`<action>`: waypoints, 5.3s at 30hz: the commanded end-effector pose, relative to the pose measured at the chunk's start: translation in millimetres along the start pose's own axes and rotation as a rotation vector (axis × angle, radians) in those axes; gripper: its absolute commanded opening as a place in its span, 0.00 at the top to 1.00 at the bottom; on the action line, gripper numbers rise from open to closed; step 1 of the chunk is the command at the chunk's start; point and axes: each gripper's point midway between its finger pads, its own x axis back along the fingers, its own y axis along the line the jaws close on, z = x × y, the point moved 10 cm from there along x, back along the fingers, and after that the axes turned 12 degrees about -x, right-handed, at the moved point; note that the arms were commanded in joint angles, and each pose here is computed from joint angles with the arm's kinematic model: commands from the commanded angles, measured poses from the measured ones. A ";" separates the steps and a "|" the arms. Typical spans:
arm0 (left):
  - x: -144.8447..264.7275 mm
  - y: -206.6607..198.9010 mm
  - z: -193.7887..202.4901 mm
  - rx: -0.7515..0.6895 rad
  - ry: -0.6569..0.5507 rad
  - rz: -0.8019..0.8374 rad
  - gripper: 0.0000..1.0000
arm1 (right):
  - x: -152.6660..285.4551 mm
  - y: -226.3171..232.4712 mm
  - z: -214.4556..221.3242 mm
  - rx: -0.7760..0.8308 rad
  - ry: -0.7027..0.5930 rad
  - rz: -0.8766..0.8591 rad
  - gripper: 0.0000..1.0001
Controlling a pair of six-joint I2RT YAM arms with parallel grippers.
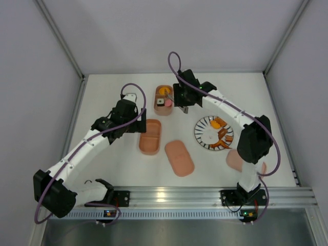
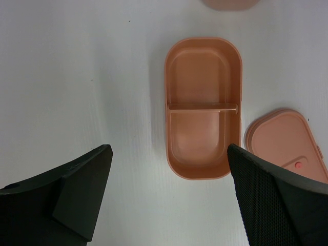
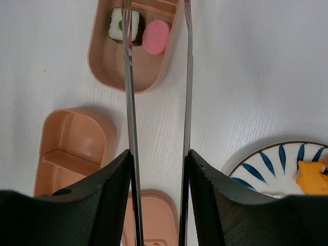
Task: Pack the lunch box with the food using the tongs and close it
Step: Place the fake food in the packing box, then pick up the fake food from the plate.
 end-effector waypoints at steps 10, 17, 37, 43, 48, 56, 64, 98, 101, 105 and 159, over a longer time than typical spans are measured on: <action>2.2 -0.7 -6.4 0.016 -0.041 0.019 0.01 | 130.6 -71.7 36.8 -0.036 -0.206 0.132 0.52; 2.7 -0.7 -6.3 0.015 -0.043 0.023 0.01 | 150.2 -111.4 78.9 -0.046 -0.173 0.202 0.51; 2.8 0.2 -5.6 0.017 -0.041 0.015 0.01 | 124.8 -138.6 117.6 0.008 -0.066 0.330 0.52; 2.5 0.0 -5.5 0.014 -0.040 0.014 0.01 | 119.2 -140.8 121.2 0.023 -0.044 0.349 0.54; 1.6 -0.5 -5.7 0.015 -0.040 0.016 0.01 | 120.4 -142.3 121.2 0.025 -0.048 0.363 0.56; 1.2 -0.1 -5.5 0.016 -0.037 0.014 0.01 | 118.8 -144.5 123.3 0.033 -0.040 0.381 0.58; 1.6 0.0 -5.6 0.016 -0.038 0.014 0.01 | 116.3 -144.8 123.4 0.044 -0.027 0.387 0.58; 1.9 -0.4 -6.2 0.014 -0.041 0.016 0.01 | 118.2 -143.8 120.4 0.078 0.004 0.404 0.60; 1.8 -0.3 -6.2 0.015 -0.041 0.018 0.01 | 119.9 -144.6 119.6 0.082 0.000 0.414 0.60; 1.5 -0.5 -5.8 0.013 -0.038 0.017 0.01 | 121.5 -145.2 118.9 0.083 -0.004 0.423 0.60; 1.3 -0.7 -5.4 0.016 -0.037 0.017 0.01 | 124.5 -111.8 97.8 0.133 0.030 0.252 0.77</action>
